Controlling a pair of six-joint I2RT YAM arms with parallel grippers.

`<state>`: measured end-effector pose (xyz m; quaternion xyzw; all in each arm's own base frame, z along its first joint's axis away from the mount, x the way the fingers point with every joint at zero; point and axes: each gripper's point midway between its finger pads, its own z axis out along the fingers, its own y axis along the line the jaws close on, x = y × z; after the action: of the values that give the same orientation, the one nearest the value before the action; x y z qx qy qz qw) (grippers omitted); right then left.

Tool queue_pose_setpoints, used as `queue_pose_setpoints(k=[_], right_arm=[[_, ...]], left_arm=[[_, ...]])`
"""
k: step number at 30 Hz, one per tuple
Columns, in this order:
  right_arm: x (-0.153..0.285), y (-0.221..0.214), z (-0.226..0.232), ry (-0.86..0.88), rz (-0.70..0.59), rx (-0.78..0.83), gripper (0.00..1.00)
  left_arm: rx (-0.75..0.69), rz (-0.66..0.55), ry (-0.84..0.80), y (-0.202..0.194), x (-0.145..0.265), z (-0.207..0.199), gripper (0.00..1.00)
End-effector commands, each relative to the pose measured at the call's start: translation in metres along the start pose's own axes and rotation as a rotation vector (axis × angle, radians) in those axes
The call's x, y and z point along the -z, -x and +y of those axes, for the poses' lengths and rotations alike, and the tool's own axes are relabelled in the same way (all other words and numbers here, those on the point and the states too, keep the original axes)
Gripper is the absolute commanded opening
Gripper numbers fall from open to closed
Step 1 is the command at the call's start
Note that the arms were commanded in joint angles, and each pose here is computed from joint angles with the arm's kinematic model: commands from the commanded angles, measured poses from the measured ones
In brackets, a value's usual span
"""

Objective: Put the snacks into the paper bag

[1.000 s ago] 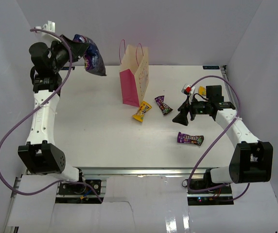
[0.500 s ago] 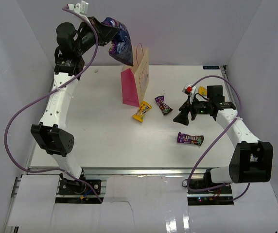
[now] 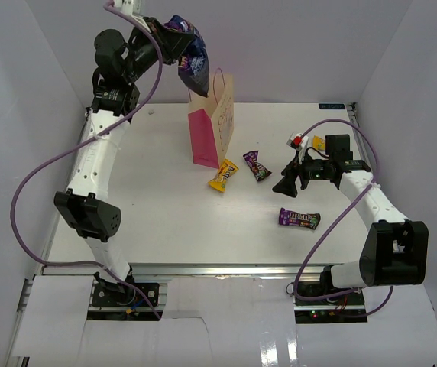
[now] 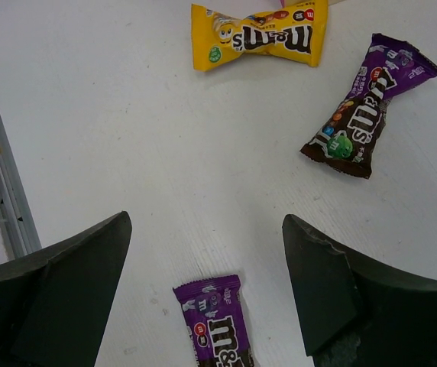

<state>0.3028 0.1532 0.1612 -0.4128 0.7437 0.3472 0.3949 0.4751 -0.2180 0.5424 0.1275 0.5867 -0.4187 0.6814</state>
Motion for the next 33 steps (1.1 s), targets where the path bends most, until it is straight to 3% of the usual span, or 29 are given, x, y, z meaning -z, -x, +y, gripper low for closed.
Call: queue_pose_setpoints(k=[1, 31, 33], right_arm=[[0.003, 0.011, -0.001, 0.008, -0.03, 0.017, 0.86], [-0.001, -0.003, -0.004, 0.021, -0.012, -0.024, 0.85], [-0.002, -0.004, -0.004, 0.022, -0.01, -0.028, 0.85]], left_arm=[[-0.135, -0.181, -0.067, 0.058, 0.001, -0.03, 0.0], [-0.106, 0.149, -0.098, -0.084, -0.015, 0.03, 0.0], [-0.097, 0.156, -0.087, -0.088, -0.016, 0.034, 0.04]])
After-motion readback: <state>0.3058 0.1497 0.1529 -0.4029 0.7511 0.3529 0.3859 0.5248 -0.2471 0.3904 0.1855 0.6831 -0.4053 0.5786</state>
